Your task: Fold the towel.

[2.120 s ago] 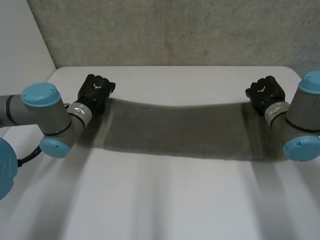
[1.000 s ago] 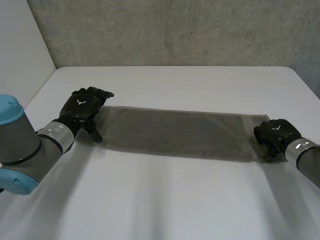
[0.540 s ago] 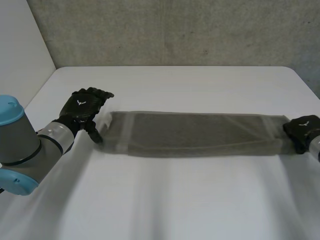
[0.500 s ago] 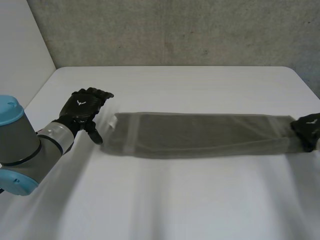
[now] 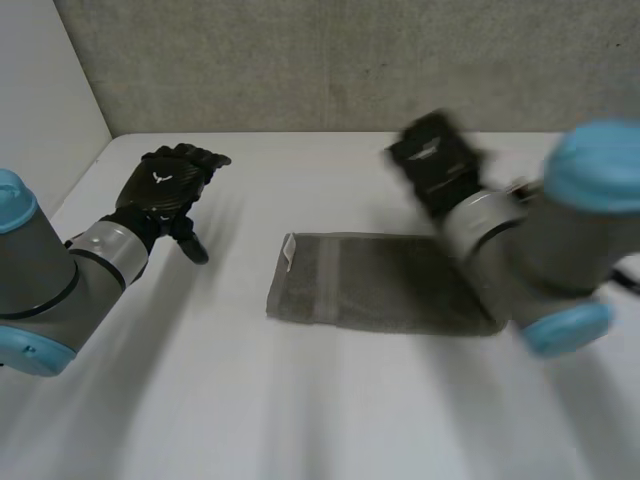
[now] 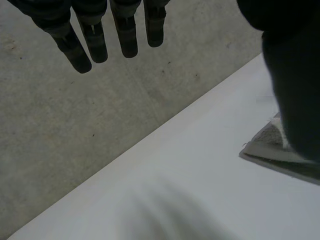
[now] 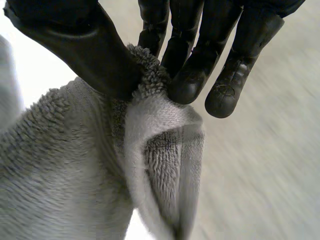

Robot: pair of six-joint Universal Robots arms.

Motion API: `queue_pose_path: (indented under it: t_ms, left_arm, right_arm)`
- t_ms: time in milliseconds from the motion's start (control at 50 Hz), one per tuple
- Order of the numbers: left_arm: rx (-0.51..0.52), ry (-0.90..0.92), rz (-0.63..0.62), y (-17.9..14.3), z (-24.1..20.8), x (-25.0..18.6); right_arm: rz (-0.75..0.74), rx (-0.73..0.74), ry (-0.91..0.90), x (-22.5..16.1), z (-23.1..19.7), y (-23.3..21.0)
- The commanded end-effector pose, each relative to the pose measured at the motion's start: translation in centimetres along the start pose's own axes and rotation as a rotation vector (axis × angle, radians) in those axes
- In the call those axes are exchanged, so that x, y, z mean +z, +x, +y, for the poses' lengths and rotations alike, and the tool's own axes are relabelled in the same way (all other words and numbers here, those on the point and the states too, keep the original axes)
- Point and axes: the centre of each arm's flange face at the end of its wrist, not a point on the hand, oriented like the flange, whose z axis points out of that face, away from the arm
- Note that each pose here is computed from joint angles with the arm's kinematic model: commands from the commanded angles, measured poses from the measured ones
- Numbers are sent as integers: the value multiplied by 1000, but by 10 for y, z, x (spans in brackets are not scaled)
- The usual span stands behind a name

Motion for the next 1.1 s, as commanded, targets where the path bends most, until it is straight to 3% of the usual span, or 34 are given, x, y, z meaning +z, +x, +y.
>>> queue_pose_path:
  t_ms: [20,80,200,320,380,420,540,660,820,1100]
  left_arm:
    - [-1,-3,23,9,1,-1]
    - [-1,-7,24,9,3,0]
    - [2,-5,33,12,3,1]
    - [7,12,69,27,-2,1]
    - [8,16,90,36,-4,-1]
    - [8,19,104,46,-6,-3]
    - [9,28,142,68,-11,-9]
    - [11,35,171,84,-13,-13]
    - [11,31,180,88,-11,-14]
    - [9,28,176,87,-11,-14]
  right_arm:
    - [-323,-22,98,-14,-5,-112]
    - [-391,-25,130,-18,-4,-130]
    - [-370,-30,114,-15,-1,-126]
    - [-306,16,99,-23,-14,-101]
    - [-232,92,85,-29,-18,-67]
    - [-161,196,22,-32,-4,-34]
    - [-113,348,-135,-52,35,-9]
    - [-118,390,-332,-72,89,-6]
    - [-137,400,-434,-77,127,-16]
    - [-124,384,-441,-69,136,-16]
